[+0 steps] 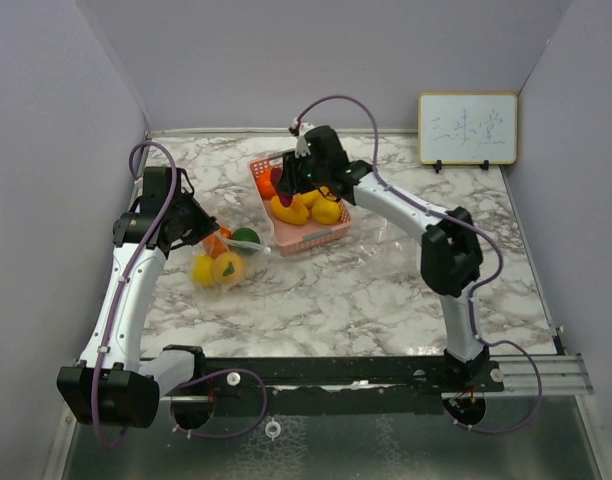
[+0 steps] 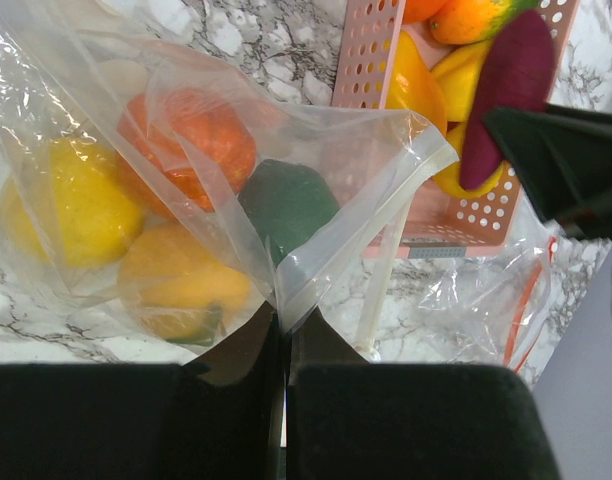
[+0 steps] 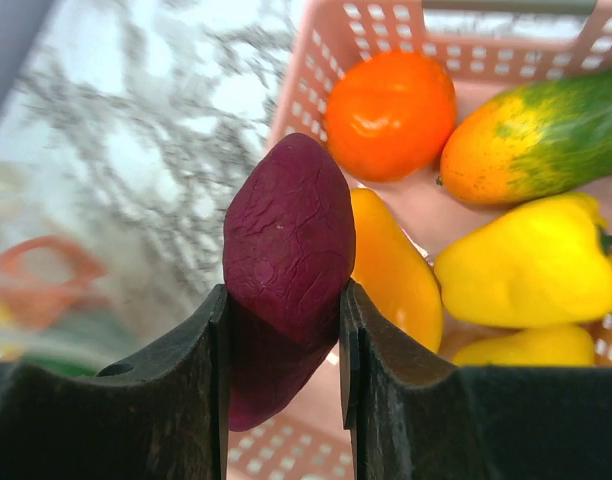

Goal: Place the food in the zip-top bag and seal the zipper
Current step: Pick up the fake vegetable from the bin, then place the fake vegetable in the zipper food storage bag.

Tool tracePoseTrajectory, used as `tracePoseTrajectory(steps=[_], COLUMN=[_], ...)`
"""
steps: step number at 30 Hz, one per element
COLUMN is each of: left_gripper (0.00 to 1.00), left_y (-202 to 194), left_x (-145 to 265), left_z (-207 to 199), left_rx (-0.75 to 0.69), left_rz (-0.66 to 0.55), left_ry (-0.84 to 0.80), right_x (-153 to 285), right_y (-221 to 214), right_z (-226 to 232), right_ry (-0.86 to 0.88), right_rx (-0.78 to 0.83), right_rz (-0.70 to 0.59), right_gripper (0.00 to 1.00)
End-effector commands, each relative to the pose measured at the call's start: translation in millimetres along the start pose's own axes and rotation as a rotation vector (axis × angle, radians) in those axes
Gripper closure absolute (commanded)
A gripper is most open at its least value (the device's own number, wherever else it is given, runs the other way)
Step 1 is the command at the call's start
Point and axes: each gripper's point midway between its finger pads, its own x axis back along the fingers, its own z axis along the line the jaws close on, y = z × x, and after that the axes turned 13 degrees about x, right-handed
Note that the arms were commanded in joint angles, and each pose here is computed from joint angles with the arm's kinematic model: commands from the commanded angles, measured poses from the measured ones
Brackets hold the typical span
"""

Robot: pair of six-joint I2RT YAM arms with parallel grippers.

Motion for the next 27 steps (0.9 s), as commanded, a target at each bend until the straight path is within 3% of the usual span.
tracePoseTrajectory(steps=[1, 6, 12, 18, 27], left_gripper=[1.00, 1.00, 1.00, 1.00, 1.00], left_y=[7, 0, 0, -3, -38], left_x=[5, 0, -1, 1, 7], left_z=[-24, -39, -62, -82, -96], left_rx=[0.026, 0.058, 0.081, 0.074, -0.039], left_rz=[-0.011, 0.044, 0.077, 0.116, 0.298], left_ry=[-0.090, -0.151, -0.241, -0.331, -0.521], right_x=[68, 97, 102, 82, 52], right_y=[57, 45, 26, 4, 8], right_z=[54, 98, 129, 125, 110], right_ry=[0.234, 0.413, 0.515, 0.496, 0.411], right_rx=[0.097, 0.149, 0.180, 0.177, 0.150], right_rz=[-0.175, -0.175, -0.146, -0.081, -0.023], right_gripper=[0.82, 0.83, 0.82, 0.82, 0.80])
